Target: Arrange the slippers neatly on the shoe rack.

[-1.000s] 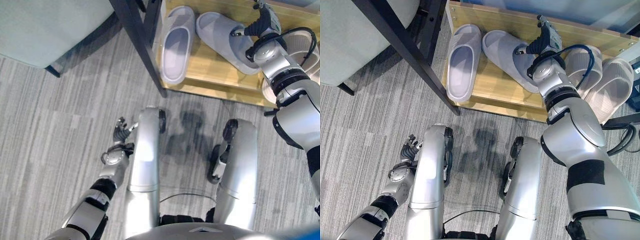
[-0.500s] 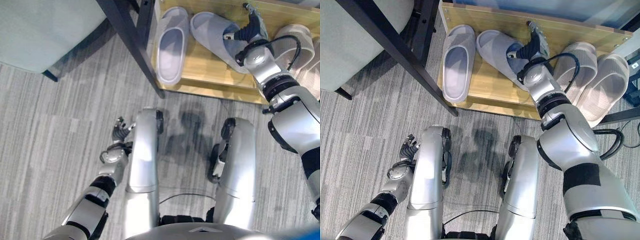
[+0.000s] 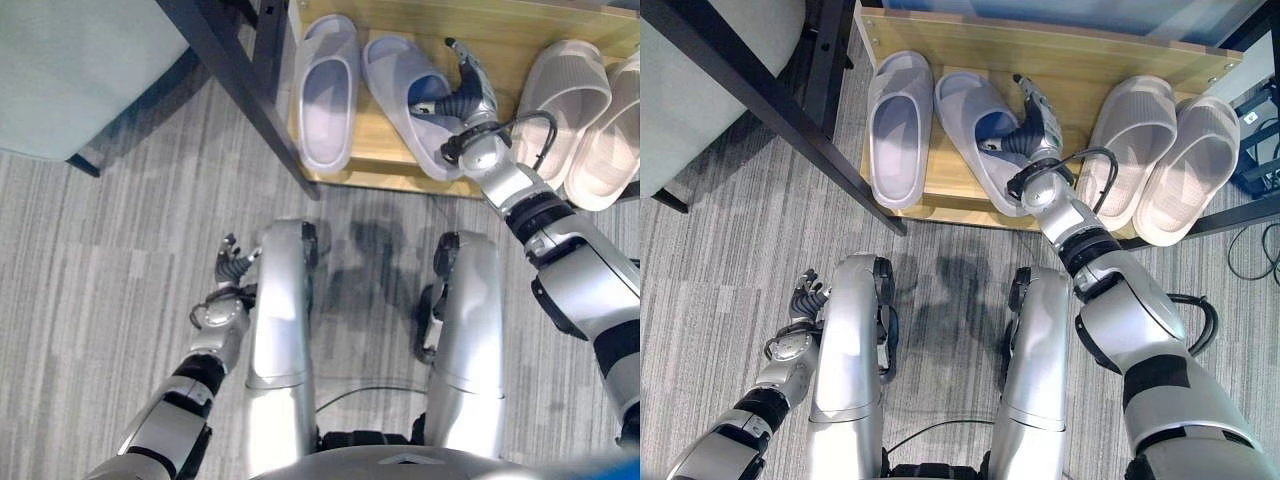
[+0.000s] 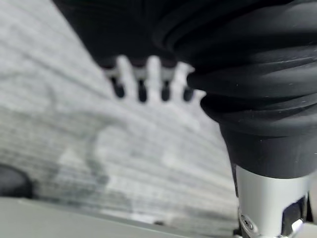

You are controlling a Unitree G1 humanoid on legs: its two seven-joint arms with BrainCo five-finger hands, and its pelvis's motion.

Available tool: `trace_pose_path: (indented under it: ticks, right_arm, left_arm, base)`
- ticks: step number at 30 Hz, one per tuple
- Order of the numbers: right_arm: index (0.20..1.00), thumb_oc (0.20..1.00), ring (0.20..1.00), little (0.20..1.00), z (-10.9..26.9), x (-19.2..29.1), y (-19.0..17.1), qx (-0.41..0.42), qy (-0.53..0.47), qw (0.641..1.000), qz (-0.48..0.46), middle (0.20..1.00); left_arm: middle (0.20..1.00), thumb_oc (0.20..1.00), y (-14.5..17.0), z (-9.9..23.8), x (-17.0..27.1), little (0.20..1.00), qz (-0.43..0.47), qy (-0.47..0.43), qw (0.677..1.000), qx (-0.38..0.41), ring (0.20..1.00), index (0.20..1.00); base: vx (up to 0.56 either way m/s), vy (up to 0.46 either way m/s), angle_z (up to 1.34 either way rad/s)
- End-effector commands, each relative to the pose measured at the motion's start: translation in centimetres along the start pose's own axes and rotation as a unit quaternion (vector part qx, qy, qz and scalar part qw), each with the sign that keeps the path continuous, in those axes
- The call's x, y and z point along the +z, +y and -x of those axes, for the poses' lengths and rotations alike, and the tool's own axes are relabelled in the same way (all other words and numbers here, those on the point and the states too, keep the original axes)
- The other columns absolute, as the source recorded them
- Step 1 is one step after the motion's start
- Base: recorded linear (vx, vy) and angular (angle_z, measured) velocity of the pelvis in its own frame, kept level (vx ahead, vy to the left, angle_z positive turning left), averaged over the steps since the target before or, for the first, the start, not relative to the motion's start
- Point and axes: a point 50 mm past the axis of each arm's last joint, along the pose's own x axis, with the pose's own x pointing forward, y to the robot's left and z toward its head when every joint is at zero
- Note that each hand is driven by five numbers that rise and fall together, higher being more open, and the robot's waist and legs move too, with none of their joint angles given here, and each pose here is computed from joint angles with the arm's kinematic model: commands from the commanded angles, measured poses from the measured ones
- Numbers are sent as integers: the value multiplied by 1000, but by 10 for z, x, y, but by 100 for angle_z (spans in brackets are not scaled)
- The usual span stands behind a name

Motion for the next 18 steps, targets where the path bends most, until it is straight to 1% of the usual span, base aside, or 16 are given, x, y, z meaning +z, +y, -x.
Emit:
trace_pose_path:
  ticks: [1, 3, 5, 9, 18]
  right_arm:
    - [1000, 1000, 1000, 1000, -7, 37, -12, -52, -77, 995, -18, 1000]
    - [1000, 1000, 1000, 1000, -6, 38, -12, -60, -75, 995, -30, 1000]
    - [1000, 1000, 1000, 1000, -3, 40, -11, -72, -77, 993, -61, 1000]
    - [1000, 1000, 1000, 1000, 0, 41, -11, -74, -76, 990, -97, 1000]
    - [1000, 1000, 1000, 1000, 14, 55, -16, -87, -125, 980, -129, 1000]
  left_arm:
    - [1000, 1000, -29, 6, 7, 1000, 2, -31, 999, -44, 1000, 1000]
    - [1000, 1000, -29, 6, 8, 1000, 1, -32, 999, -44, 1000, 1000]
    - [1000, 1000, -29, 6, 8, 1000, 0, -34, 999, -43, 1000, 1000]
    - [1000, 1000, -28, 7, 7, 1000, 3, -31, 999, -42, 1000, 1000]
    - [1000, 1000, -29, 8, 4, 1000, -12, -28, 999, -40, 1000, 1000]
  base:
    - [0, 0, 0]
    - [0, 0, 0]
    - [0, 0, 0]
    - [0, 0, 0]
    - [0, 0, 0]
